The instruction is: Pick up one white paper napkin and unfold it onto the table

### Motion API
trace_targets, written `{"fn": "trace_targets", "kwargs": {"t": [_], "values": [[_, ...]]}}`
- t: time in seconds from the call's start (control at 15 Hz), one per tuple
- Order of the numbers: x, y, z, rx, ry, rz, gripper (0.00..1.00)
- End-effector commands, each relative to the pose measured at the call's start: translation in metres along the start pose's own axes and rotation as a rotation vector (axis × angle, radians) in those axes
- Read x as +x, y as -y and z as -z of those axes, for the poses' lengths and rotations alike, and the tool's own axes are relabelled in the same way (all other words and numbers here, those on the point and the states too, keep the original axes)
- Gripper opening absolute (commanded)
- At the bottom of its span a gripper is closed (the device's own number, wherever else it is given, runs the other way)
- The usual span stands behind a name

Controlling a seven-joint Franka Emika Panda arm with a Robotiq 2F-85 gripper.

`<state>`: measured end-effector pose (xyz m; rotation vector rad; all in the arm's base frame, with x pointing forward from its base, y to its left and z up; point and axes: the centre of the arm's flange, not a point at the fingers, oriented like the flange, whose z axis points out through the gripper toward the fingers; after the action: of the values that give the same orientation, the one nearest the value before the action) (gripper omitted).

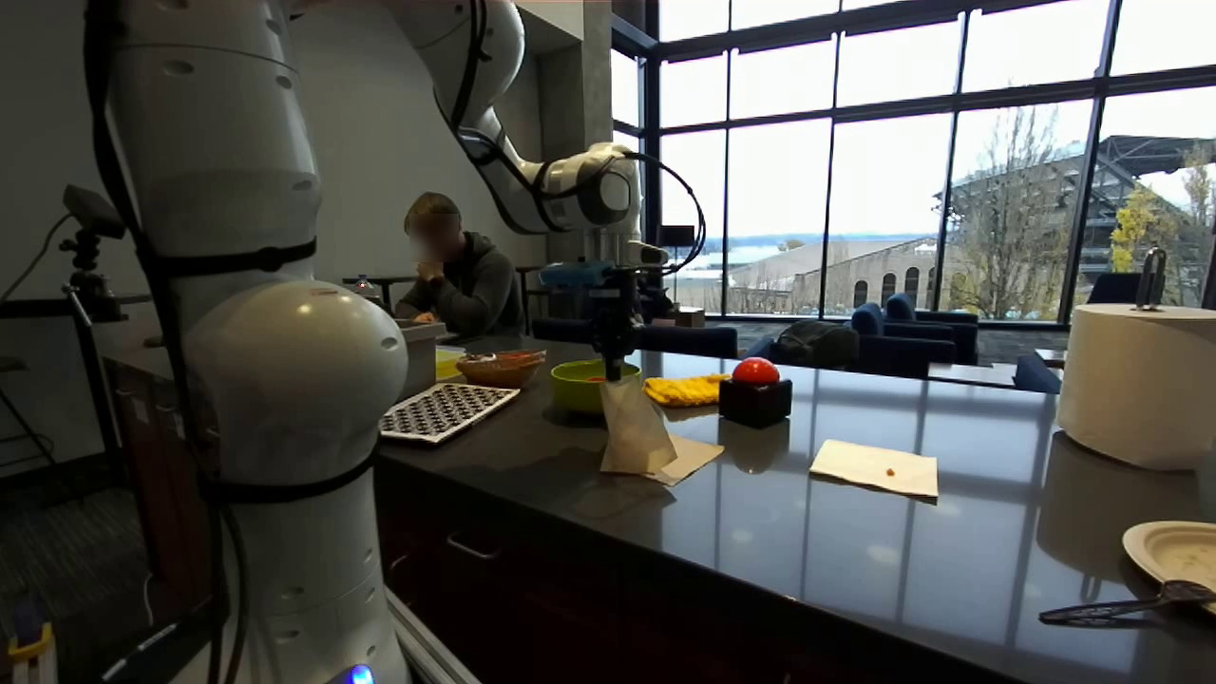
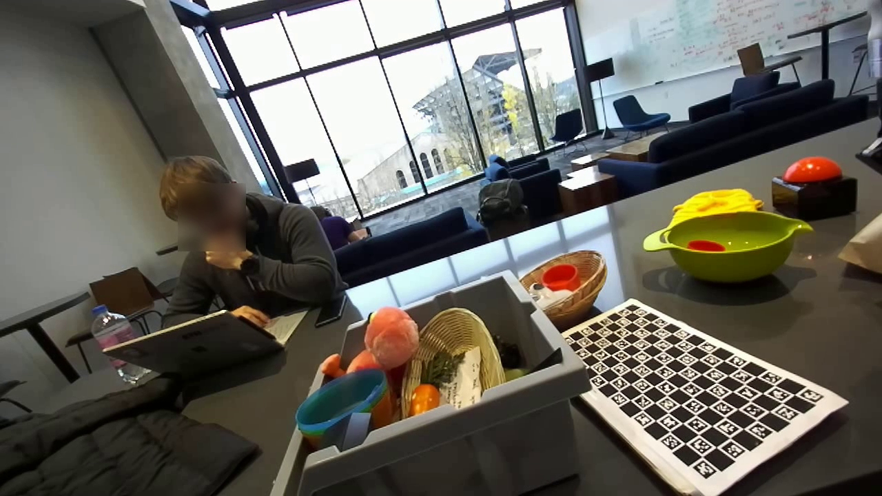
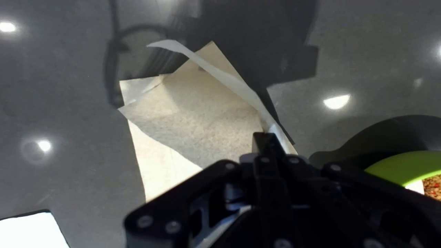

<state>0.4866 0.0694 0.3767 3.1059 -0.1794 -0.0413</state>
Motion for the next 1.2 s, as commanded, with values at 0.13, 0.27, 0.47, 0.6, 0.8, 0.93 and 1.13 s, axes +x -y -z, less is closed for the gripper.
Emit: {"fn": "trace_targets", "kwargs": {"t": [0.13, 0.27, 0.47, 0.6, 0.8, 0.93, 1.13], "values": [[-0.018, 0.000, 0.015, -0.006, -0.028, -0.038, 0.00], [-0.023, 0.001, 0.019, -0.006, -0.033, -0.039, 0.00], [-0.032, 0.003, 0.025, -0.008, -0.047, -0.043, 0.00], [-0.040, 0.005, 0.028, -0.008, -0.053, -0.044, 0.00], [-0.053, 0.009, 0.028, -0.017, -0.053, -0.036, 0.00], [-0.061, 0.013, 0.025, -0.030, -0.051, -0.017, 0.00], [-0.072, 0.021, 0.015, -0.039, -0.033, 0.014, 0.00]]}}
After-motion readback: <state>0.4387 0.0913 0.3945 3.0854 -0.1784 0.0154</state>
